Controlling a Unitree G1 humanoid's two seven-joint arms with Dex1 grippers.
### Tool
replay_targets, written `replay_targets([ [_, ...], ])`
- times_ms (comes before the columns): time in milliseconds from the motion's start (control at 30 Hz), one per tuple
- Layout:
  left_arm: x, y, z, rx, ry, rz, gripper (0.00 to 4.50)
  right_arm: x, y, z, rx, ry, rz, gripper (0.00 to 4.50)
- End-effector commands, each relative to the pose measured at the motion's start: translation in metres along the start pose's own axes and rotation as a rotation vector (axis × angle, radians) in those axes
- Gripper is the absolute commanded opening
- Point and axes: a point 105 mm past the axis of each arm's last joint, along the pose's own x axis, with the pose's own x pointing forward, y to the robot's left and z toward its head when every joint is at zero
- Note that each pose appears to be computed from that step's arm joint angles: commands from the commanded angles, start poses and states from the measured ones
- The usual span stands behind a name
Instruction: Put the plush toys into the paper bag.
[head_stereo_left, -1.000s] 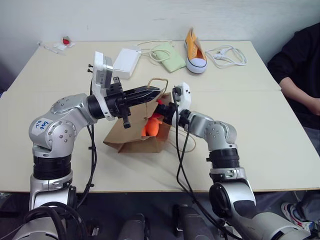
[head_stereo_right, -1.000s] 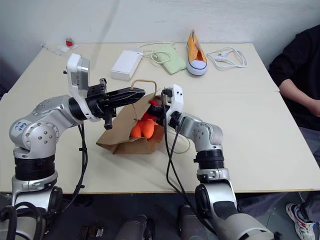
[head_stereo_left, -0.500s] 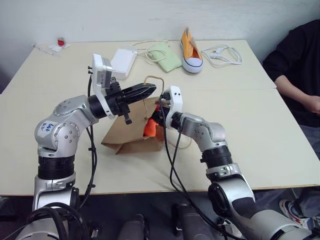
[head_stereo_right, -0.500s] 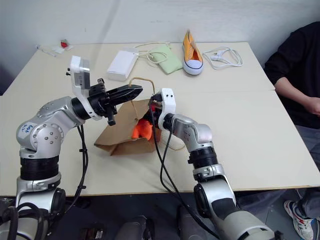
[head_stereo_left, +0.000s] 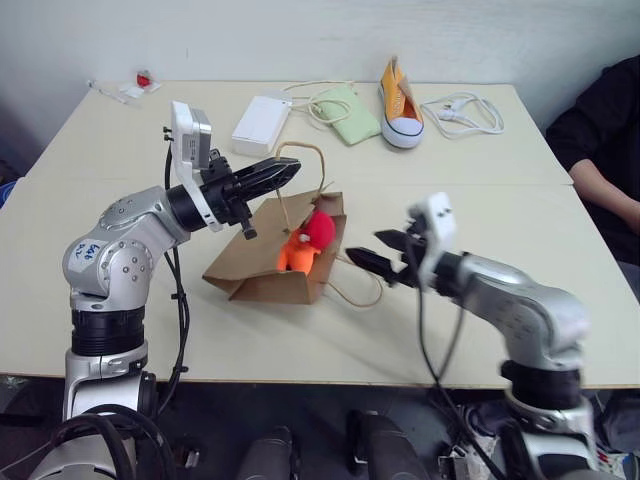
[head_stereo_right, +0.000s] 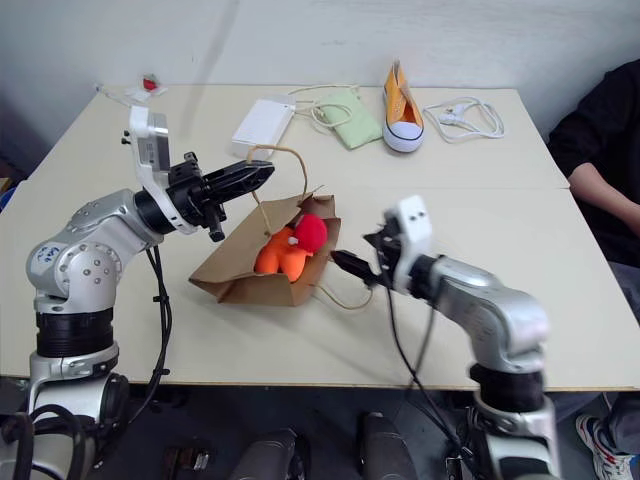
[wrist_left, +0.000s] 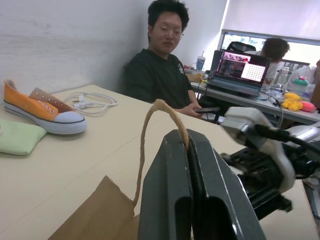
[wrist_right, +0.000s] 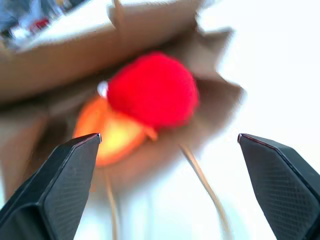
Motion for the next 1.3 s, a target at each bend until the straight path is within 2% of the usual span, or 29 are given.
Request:
replay_targets([
  [33, 0.006, -0.004, 0.016, 0.054, -0.027, -0.033, 0.0, -0.029, -0.008, -0.033, 0.105, 0.107, -0.037, 4.46],
  [133, 0.009, -0.005, 0.016, 0.055, -0.025, -0.045, 0.0, -0.033, -0.003, -0.065, 0.229, 0.186, -0.022, 4.46],
  [300, 0.011, -0.006, 0.015, 0.053, -0.016, -0.058, 0.0, -0.011, 0.0, -0.086, 0.393, 0.185, -0.02, 4.46],
  [400, 0.011, -0.006, 0.015, 0.054, -0.012, -0.061, 0.0, 0.002, -0.005, -0.078, 0.394, 0.134, -0.041, 4.46],
  [600, 0.01, -0.012, 0.013, 0.054, -0.003, -0.069, 0.0, -0.003, -0.016, -0.039, 0.128, 0.03, -0.078, 4.46],
  [733, 0.009, -0.015, 0.012, 0.054, 0.004, -0.07, 0.0, -0.014, -0.033, -0.024, -0.077, 0.072, -0.107, 4.46],
  [833, 0.007, -0.017, 0.012, 0.053, 0.005, -0.068, 0.0, -0.015, -0.044, -0.005, -0.142, 0.031, -0.128, 4.46],
  [1000, 0.006, -0.017, 0.009, 0.049, 0.009, -0.065, 0.0, 0.01, -0.03, 0.008, -0.159, -0.01, -0.06, 4.46],
  [1167, 0.008, -0.015, 0.008, 0.045, 0.007, -0.061, 0.0, 0.064, -0.038, -0.007, -0.107, 0.047, -0.153, 4.46],
  [1233, 0.007, -0.013, 0.009, 0.045, 0.006, -0.056, 0.0, 0.078, -0.041, -0.021, -0.152, 0.103, -0.176, 4.08],
  [1300, 0.005, -0.011, 0.011, 0.043, 0.006, -0.047, 0.0, 0.087, -0.038, -0.011, -0.16, 0.051, -0.172, 3.55],
])
